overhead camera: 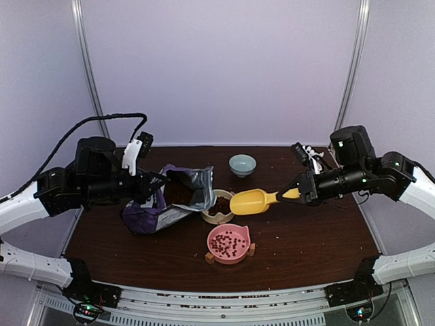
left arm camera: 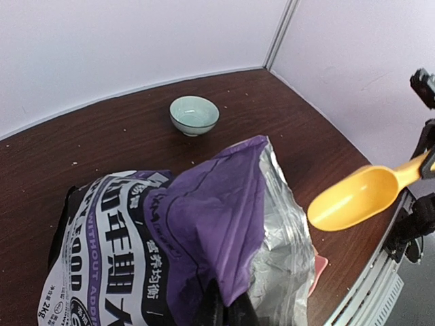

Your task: Serve the pet food

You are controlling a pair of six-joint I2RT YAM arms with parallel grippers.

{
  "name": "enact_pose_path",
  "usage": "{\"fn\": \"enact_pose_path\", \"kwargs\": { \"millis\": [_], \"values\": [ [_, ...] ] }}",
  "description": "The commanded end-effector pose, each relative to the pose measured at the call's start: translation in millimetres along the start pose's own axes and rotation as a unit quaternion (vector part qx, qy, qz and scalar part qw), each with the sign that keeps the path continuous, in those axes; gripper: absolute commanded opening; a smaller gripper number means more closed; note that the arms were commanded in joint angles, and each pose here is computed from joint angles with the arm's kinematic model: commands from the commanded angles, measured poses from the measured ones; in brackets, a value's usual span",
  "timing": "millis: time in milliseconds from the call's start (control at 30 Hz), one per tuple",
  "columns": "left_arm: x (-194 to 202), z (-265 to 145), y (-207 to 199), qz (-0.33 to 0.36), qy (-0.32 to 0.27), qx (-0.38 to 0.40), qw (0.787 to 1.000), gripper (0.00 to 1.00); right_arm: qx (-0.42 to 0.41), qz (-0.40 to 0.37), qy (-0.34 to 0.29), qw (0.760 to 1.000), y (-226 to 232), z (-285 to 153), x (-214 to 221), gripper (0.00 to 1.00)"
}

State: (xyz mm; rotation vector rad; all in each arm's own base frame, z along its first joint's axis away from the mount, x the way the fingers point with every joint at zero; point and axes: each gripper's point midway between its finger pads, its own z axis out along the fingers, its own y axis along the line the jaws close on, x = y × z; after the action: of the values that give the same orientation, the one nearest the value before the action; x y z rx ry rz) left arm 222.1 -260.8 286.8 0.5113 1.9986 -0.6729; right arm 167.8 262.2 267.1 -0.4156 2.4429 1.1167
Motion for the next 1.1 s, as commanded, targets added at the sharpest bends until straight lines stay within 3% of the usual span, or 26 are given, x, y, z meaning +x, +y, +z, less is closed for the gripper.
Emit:
{"fn": "enact_pose_path", "kwargs": {
  "millis": [0, 200, 467, 667, 833, 967, 1067],
  "values": [
    [-17.2, -8.9, -25.7, 0.029, -0.033, 0.073, 0.996, 0.00, -0.110, -0.022, -0.083, 0.990, 57.5, -23.3, -38.5, 0.13],
    [-12.6, -0.8, -29.0, 0.018, -0.018, 0.079, 0.997, 0.00, -0.164, -0.061, -0.119, 0.977, 97.3, -8.2, -49.3, 0.13],
    [-18.7, 0.6, -35.5, 0.015, -0.026, 0.094, 0.995, 0.00, 0.010, -0.152, -0.109, 0.982, 57.2, 89.3, -56.7, 0.12],
    [-18.1, 1.6, -46.0, 0.009, -0.025, 0.123, 0.992, 0.00, 0.060, -0.205, -0.183, 0.960, 64.3, 153.8, -90.0, 0.12],
    [-19.6, 1.4, -51.7, 0.007, -0.023, 0.137, 0.990, 0.00, 0.128, -0.202, -0.212, 0.947, 41.8, 192.4, -105.0, 0.12],
    [-19.4, 5.0, -56.6, 0.010, -0.012, 0.146, 0.989, 0.00, 0.153, -0.221, -0.190, 0.944, 22.8, 217.3, -94.8, 0.12],
    [-18.2, 12.0, -60.6, 0.009, -0.005, 0.153, 0.988, 0.00, 0.100, -0.239, -0.137, 0.956, 31.9, 241.7, -72.1, 0.12]
  ]
}}
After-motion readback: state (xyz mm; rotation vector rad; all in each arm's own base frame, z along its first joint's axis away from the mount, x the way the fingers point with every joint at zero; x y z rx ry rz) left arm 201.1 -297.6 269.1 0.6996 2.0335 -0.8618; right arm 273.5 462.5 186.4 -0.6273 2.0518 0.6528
